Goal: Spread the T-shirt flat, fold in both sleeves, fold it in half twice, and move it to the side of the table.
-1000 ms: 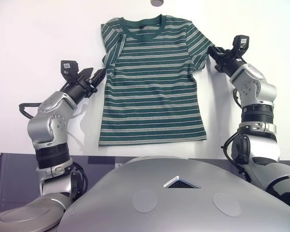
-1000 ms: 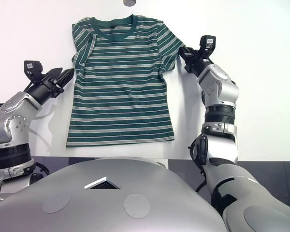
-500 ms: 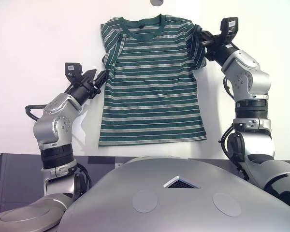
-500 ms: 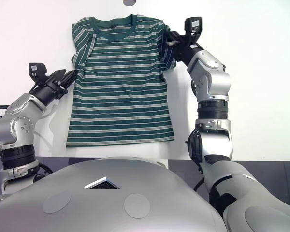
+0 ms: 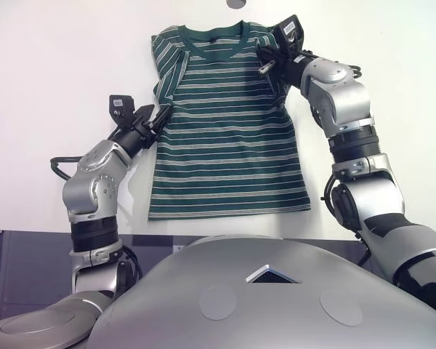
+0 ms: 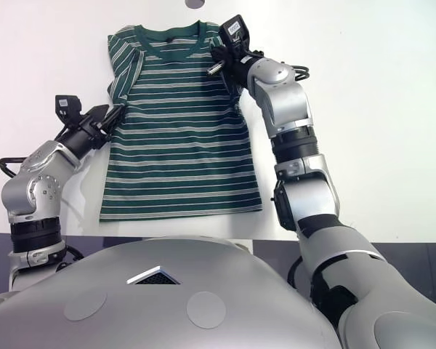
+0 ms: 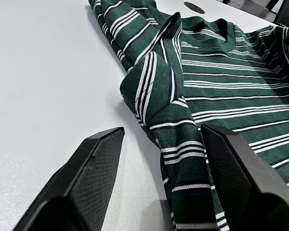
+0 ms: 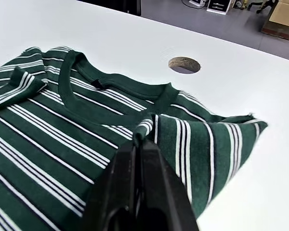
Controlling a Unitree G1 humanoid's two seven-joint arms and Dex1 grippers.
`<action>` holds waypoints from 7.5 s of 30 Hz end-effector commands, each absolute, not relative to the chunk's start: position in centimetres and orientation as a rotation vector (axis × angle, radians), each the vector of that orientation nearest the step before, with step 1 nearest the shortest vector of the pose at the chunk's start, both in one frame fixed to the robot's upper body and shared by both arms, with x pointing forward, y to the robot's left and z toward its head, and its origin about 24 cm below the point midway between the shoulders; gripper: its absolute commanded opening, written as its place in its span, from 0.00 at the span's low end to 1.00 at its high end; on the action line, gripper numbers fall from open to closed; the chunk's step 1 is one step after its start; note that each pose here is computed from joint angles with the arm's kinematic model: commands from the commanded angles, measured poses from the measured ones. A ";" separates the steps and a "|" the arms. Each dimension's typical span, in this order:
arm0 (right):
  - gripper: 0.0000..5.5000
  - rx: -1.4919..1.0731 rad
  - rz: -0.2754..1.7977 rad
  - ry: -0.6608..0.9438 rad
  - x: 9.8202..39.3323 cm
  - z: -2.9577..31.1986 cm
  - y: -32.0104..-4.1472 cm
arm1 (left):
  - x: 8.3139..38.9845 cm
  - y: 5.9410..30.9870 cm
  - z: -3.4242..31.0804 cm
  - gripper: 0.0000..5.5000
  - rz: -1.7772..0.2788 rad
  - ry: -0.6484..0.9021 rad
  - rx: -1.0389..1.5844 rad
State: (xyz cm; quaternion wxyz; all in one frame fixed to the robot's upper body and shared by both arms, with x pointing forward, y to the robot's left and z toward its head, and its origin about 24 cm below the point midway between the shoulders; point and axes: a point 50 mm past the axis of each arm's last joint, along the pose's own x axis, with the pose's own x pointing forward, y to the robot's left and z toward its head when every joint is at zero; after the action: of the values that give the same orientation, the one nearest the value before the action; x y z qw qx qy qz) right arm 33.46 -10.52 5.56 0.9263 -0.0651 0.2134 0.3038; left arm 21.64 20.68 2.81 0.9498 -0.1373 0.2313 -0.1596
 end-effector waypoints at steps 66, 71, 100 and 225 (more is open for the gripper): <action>0.48 -0.979 1.731 0.251 13.1 4.4 -23.0 | 10.5 27.5 7.2 0.79 -1.689 0.107 1.111; 0.48 -0.976 1.729 0.274 13.3 4.6 -23.6 | 10.9 26.9 8.4 0.79 -1.647 0.175 0.982; 0.21 -0.856 1.707 0.269 14.2 4.2 -22.1 | 9.9 25.8 3.4 0.00 -1.588 0.188 0.997; 0.36 -0.516 1.266 0.085 25.9 11.6 -15.3 | 19.7 18.8 9.6 0.54 -1.063 0.200 0.657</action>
State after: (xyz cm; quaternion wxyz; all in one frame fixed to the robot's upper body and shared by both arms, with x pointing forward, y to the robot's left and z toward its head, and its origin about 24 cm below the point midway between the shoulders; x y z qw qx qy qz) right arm 27.03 -10.70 10.18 0.7959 -0.1741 0.0092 0.5797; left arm 22.43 18.77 10.10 0.8679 0.2632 0.0724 -0.4150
